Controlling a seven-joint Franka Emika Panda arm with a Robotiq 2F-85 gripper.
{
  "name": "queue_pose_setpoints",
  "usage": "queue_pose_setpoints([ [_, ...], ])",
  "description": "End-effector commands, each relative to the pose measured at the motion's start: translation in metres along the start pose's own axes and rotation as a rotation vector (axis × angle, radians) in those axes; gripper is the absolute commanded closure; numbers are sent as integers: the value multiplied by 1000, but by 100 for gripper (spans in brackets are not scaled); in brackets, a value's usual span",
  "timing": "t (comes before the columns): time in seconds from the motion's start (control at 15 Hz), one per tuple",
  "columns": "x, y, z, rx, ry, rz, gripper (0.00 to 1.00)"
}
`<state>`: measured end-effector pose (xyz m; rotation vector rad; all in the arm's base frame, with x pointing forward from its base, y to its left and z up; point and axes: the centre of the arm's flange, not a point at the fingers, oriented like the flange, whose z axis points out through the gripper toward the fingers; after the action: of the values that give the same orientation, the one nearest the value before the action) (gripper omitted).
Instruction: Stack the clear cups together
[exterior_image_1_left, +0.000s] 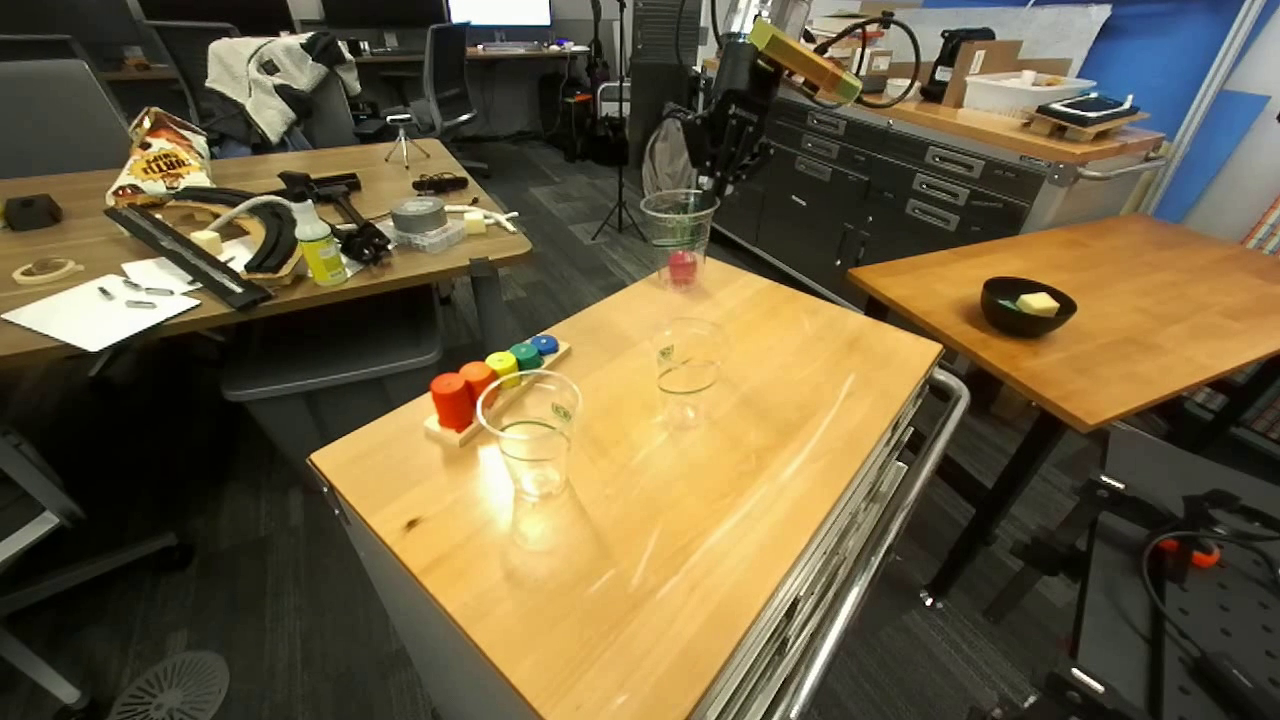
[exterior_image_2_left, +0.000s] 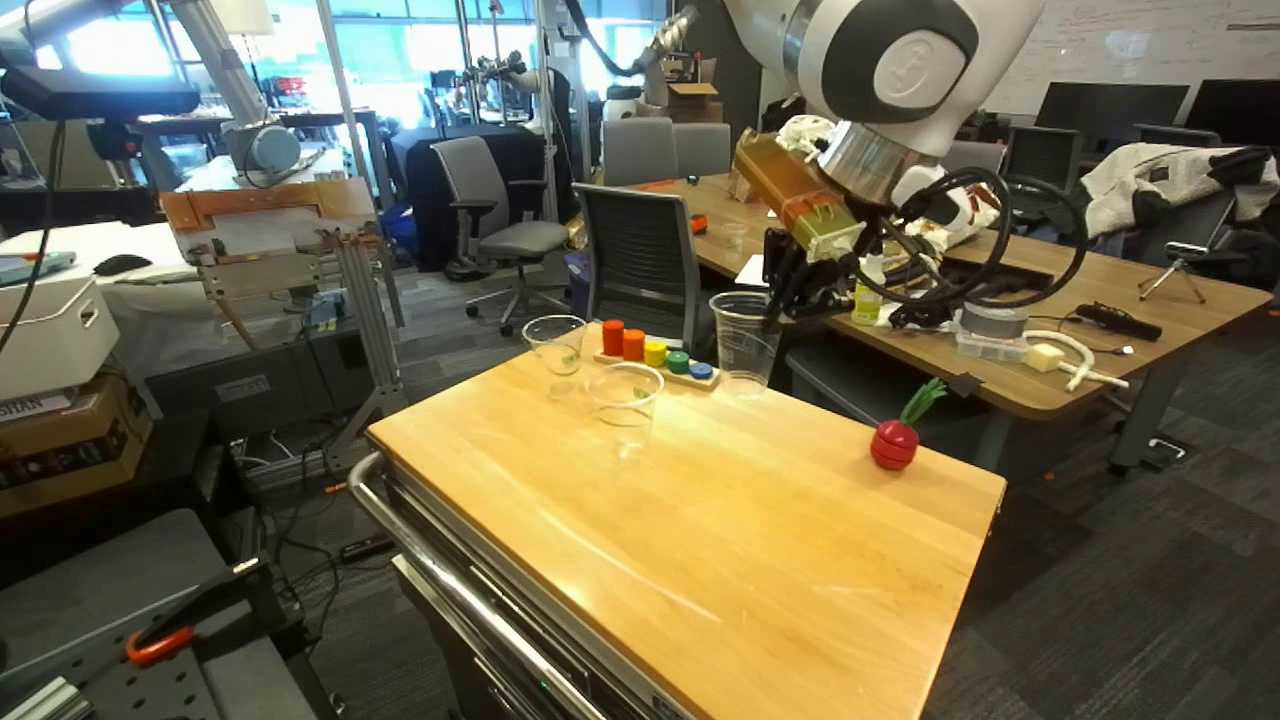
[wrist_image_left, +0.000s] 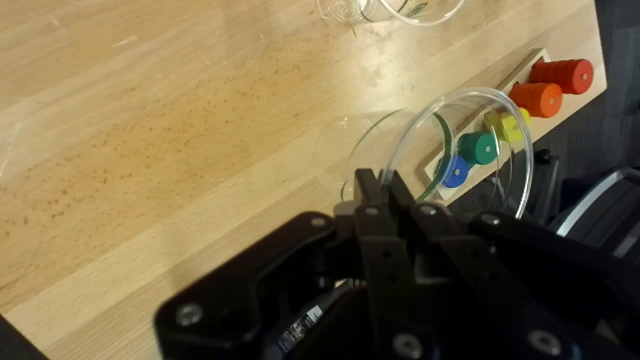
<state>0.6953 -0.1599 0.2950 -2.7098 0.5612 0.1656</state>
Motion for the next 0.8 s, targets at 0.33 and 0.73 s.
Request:
queue_pose_setpoints([
  [0.33, -110, -12, -64, 49, -18, -4, 98],
  [0.73, -160, -23, -52, 41, -68, -98, 98],
])
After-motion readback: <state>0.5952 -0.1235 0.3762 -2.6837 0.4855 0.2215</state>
